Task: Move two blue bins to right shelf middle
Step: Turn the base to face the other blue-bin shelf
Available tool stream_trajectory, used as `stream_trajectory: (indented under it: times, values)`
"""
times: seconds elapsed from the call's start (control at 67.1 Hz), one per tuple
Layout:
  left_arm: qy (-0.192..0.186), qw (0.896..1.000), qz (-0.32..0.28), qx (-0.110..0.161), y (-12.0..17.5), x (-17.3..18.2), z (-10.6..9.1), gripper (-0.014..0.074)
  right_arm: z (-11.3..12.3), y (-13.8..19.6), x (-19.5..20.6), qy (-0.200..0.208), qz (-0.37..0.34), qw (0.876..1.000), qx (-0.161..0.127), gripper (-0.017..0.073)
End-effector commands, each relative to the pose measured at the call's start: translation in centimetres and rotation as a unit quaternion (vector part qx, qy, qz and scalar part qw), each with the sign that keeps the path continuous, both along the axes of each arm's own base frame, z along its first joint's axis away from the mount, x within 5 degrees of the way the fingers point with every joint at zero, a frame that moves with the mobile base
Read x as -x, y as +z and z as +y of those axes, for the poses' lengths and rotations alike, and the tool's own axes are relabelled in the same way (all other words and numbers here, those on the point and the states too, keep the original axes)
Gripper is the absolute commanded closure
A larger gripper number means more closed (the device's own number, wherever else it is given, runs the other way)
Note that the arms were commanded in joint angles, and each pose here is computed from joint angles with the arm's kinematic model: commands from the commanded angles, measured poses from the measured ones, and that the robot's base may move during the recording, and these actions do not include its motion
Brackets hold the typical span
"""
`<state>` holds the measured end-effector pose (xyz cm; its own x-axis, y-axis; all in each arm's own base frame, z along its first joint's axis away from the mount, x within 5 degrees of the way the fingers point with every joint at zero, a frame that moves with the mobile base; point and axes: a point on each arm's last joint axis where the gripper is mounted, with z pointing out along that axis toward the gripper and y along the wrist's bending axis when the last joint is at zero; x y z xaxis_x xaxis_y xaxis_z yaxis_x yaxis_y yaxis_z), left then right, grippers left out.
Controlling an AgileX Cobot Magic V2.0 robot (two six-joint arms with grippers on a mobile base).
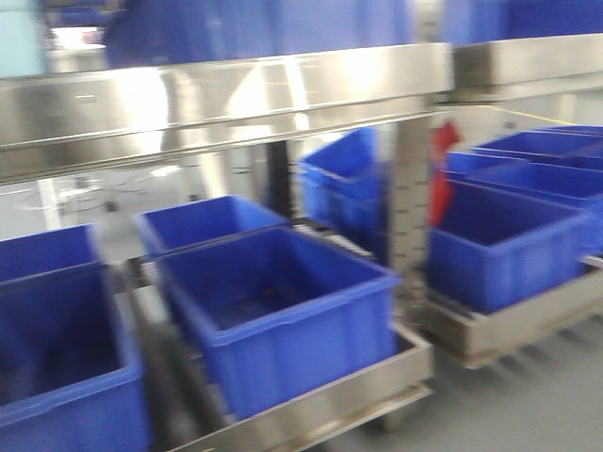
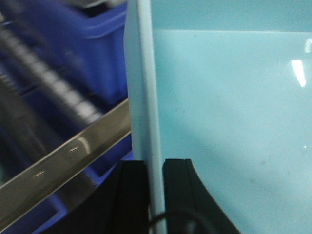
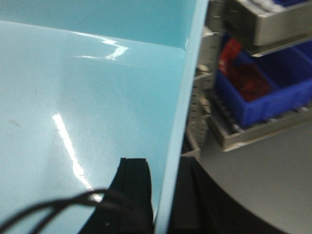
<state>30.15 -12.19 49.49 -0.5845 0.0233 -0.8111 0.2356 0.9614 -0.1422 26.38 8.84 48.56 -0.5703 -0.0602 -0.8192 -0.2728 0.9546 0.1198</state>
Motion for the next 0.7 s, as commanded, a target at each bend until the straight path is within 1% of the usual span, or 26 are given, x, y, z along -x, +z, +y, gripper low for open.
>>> stream_trajectory:
  times: [0.0,0.685]
  values:
    - [-0.014,0.999,-0.034,0.028,1.23,0.51,-0.24,0.0705,0.11,0.96,0.40,0.011,-0.029,0.999,-0.012,0.0713]
    - [-0.014,0.999,-0.034,0.028,1.23,0.51,-0.24,0.0705,0.11,0.96,0.40,0.011,-0.029,0.999,-0.012,0.0713]
